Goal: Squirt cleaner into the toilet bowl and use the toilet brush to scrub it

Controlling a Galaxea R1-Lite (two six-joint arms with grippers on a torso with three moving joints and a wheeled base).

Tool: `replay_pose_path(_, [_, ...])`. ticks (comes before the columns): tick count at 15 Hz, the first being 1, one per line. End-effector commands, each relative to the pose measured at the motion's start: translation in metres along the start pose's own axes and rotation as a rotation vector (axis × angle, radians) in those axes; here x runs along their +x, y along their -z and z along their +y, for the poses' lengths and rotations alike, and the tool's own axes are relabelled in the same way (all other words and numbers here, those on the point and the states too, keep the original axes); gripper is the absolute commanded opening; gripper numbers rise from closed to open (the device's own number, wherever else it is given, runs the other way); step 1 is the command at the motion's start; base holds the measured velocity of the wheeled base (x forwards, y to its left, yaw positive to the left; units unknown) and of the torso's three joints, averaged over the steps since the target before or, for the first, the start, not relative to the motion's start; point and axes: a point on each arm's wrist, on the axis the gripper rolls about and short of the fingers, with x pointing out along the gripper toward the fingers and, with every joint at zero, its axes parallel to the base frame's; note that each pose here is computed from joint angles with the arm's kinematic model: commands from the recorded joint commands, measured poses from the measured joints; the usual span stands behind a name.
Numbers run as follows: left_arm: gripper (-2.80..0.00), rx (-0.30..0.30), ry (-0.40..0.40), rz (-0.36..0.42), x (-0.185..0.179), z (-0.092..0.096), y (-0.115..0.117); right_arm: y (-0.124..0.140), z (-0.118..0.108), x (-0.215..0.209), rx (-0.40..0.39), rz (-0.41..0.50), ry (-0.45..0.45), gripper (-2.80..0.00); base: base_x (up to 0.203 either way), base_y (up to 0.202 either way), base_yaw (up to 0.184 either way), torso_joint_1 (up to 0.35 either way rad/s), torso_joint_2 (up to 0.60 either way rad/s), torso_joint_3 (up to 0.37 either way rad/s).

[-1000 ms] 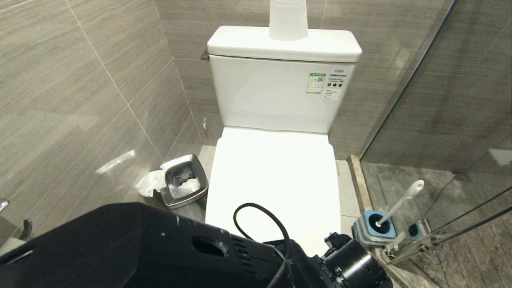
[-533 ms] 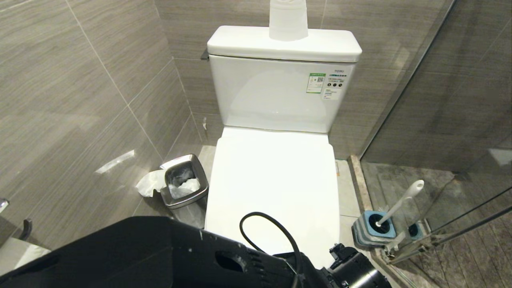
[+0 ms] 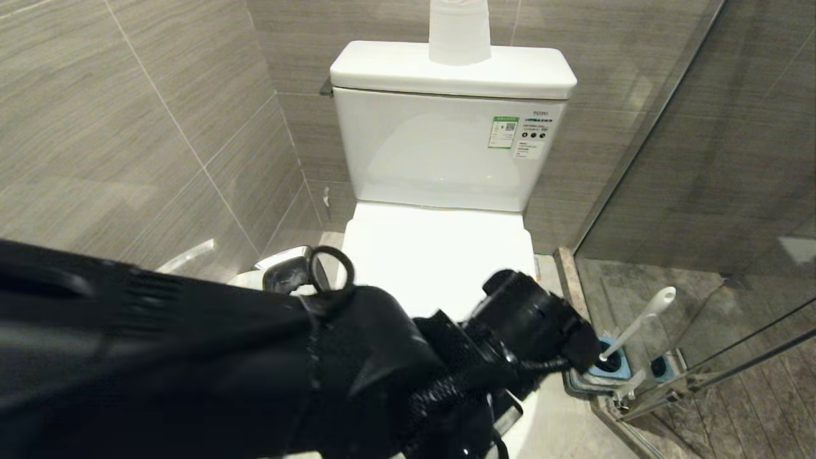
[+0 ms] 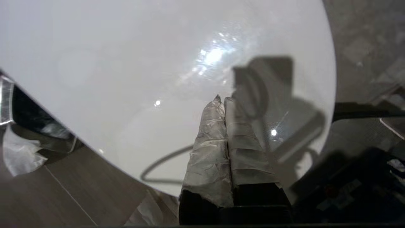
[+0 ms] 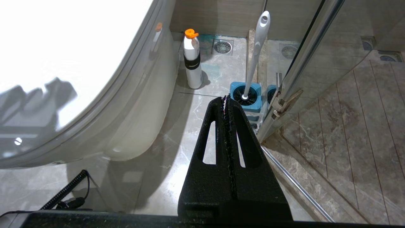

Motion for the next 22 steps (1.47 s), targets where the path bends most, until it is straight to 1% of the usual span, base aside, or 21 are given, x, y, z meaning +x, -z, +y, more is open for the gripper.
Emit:
replay_pose_path(1, [-2.8,-0.111,-0.041,-0.128,-0.057,0.061,-0.01,0.0,0.0,0.0,0.0,0.001,0.001,-2.8,0.0,0.0,0.0,0.0,0.0,0.0])
replay_pose_path(3, [-2.8,-0.174,-0.038,-0.148,-0.089,0.11,-0.002,0.0,0.0,0.0,0.0,0.0,0.001,-2.8,0.0,0.0,0.0,0.0,0.0,0.0])
replay_pose_path(4, [-2.8,-0.211,-0.026,-0.144,-0.106,0.136,0.006,0.0,0.0,0.0,0.0,0.002,0.001,-2.8,0.0,0.0,0.0,0.0,0.0,0.0])
replay_pose_path(6, [-2.8,-0.282,0.039,-0.171,-0.148,0.174,0.019,0.0,0.0,0.0,0.0,0.001,0.0,-2.8,0.0,0.0,0.0,0.0,0.0,0.0])
replay_pose_path(7, [-2.8,-0.323,0.085,-0.189,-0.17,0.186,0.027,0.0,0.0,0.0,0.0,0.001,0.0,-2.8,0.0,0.0,0.0,0.0,0.0,0.0])
replay_pose_path(8, [-2.8,-0.387,0.126,-0.2,-0.188,0.196,0.035,0.0,0.0,0.0,0.0,0.002,0.002,-2.8,0.0,0.0,0.0,0.0,0.0,0.0])
replay_pose_path(9, [-2.8,-0.471,0.159,-0.218,-0.203,0.202,0.038,0.0,0.0,0.0,0.0,0.001,0.0,-2.8,0.0,0.0,0.0,0.0,0.0,0.0])
replay_pose_path(10, [-2.8,-0.557,0.176,-0.239,-0.217,0.206,0.039,0.0,0.0,0.0,0.0,0.001,0.0,-2.8,0.0,0.0,0.0,0.0,0.0,0.0])
replay_pose_path(11, [-2.8,-0.62,0.182,-0.258,-0.228,0.208,0.039,0.0,0.0,0.0,0.0,0.0,0.001,-2.8,0.0,0.0,0.0,0.0,0.0,0.0])
replay_pose_path(12, [-2.8,-0.669,0.169,-0.277,-0.241,0.211,0.04,0.0,0.0,0.0,0.0,0.001,0.0,-2.8,0.0,0.0,0.0,0.0,0.0,0.0])
replay_pose_path(13, [-2.8,-0.694,0.109,-0.284,-0.25,0.212,0.044,0.0,0.0,0.0,0.0,0.0,0.001,-2.8,0.0,0.0,0.0,0.0,0.0,0.0])
replay_pose_path(14, [-2.8,-0.701,0.043,-0.292,-0.256,0.213,0.047,0.0,0.0,0.0,0.0,0.001,0.0,-2.8,0.0,0.0,0.0,0.0,0.0,0.0])
replay_pose_path(15, [-2.8,-0.689,-0.037,-0.293,-0.259,0.214,0.049,0.0,0.0,0.0,0.0,0.0,0.0,-2.8,0.0,0.0,0.0,0.0,0.0,0.0])
replay_pose_path(16, [-2.8,-0.665,-0.133,-0.289,-0.262,0.214,0.051,0.0,0.0,0.0,0.0,0.0,0.001,-2.8,0.0,0.0,0.0,0.0,0.0,0.0])
replay_pose_path(18, [-2.8,-0.609,-0.354,-0.288,-0.268,0.218,0.052,0.0,0.0,0.0,0.0,0.001,0.0,-2.8,0.0,0.0,0.0,0.0,0.0,0.0])
replay_pose_path(19, [-2.8,-0.575,-0.461,-0.327,-0.275,0.224,0.05,0.0,0.0,0.0,0.0,0.001,0.0,-2.8,0.0,0.0,0.0,0.0,0.0,0.0])
replay_pose_path(21, [-2.8,-0.548,-0.627,-0.387,-0.289,0.24,0.05,0.0,0.0,0.0,0.0,0.0,0.001,-2.8,0.0,0.0,0.0,0.0,0.0,0.0])
replay_pose_path(22, [-2.8,-0.526,-0.724,-0.448,-0.301,0.249,0.049,0.0,0.0,0.0,0.0,0.001,0.0,-2.8,0.0,0.0,0.0,0.0,0.0,0.0])
